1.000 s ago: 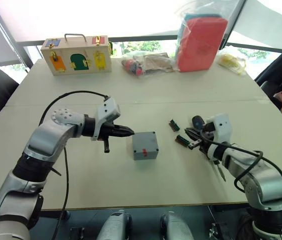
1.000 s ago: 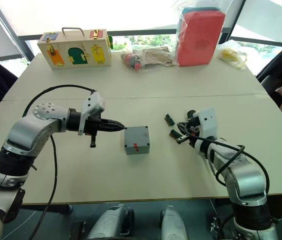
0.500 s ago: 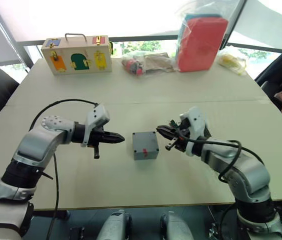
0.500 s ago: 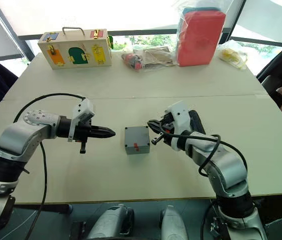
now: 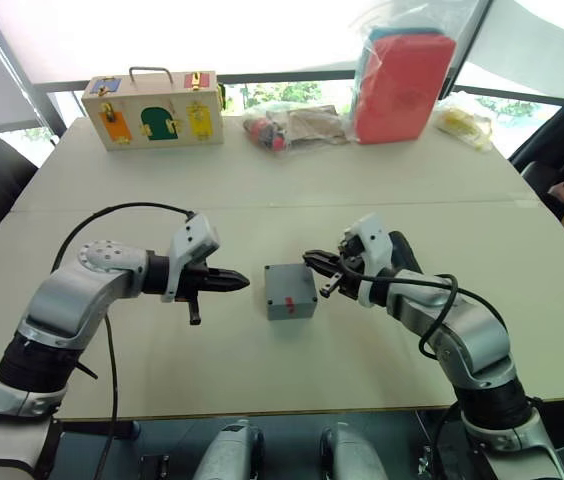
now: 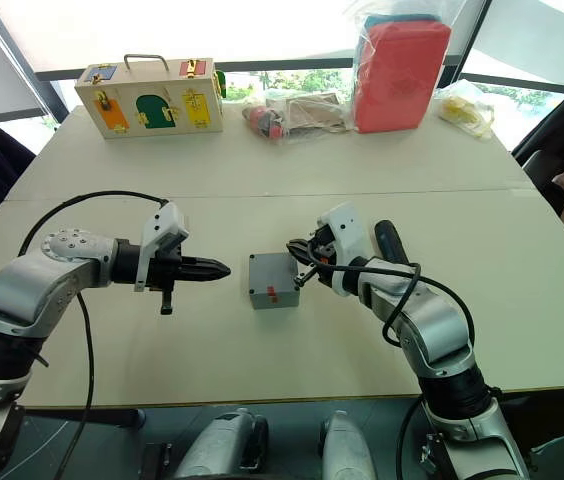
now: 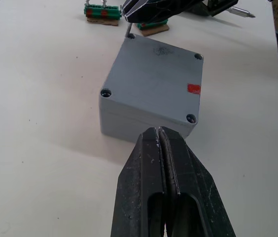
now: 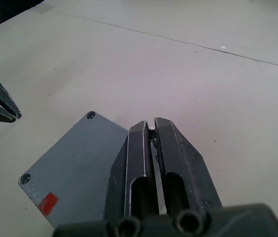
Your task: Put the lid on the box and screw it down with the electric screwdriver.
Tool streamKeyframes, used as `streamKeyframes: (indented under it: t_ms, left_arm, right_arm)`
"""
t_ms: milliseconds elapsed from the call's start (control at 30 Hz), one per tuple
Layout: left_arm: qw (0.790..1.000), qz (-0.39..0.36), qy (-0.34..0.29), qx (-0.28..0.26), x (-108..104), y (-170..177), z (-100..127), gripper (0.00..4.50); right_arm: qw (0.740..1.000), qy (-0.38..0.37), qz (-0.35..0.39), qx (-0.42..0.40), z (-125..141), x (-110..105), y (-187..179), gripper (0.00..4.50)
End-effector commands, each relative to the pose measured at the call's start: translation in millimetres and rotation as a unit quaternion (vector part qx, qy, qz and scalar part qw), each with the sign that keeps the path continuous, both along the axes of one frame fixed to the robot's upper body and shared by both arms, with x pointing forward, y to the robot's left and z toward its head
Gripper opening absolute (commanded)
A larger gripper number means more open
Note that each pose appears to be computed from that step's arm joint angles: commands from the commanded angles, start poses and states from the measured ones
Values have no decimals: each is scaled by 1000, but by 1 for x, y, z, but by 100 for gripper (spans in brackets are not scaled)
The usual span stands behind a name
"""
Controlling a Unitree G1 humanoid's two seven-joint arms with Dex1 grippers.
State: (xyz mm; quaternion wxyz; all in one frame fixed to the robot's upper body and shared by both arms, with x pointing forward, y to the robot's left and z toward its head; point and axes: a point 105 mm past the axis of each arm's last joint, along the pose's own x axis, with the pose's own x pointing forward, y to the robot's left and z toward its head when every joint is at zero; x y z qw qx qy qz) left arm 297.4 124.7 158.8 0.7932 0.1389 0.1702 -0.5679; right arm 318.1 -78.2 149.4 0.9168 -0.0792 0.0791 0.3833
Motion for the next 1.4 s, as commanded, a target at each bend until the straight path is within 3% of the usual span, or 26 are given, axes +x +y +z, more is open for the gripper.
streamKeyframes:
  t_ms: [33, 967, 1100, 1267, 1400]
  left_arm:
    - [1000, -3, -25, -7, -1, 0, 13, 0]
    - [1000, -10, -27, -8, 1, -6, 12, 0]
    - [1000, -11, -26, -11, 1, -7, 12, 0]
    - [1000, -8, -25, -13, 1, -6, 12, 0]
    - [999, -5, -26, -26, 2, -8, 15, 0]
  right_arm:
    - [1000, -25, 3, 8, 15, -2, -2, 12]
    - [1000, -6, -5, 0, -1, 1, -1, 12]
    - [1000, -5, -5, -2, -1, 2, -1, 113]
    - [1000, -8, -8, 4, 5, 0, -4, 311]
    - [1000, -15, -10, 22, 17, -2, -8, 311]
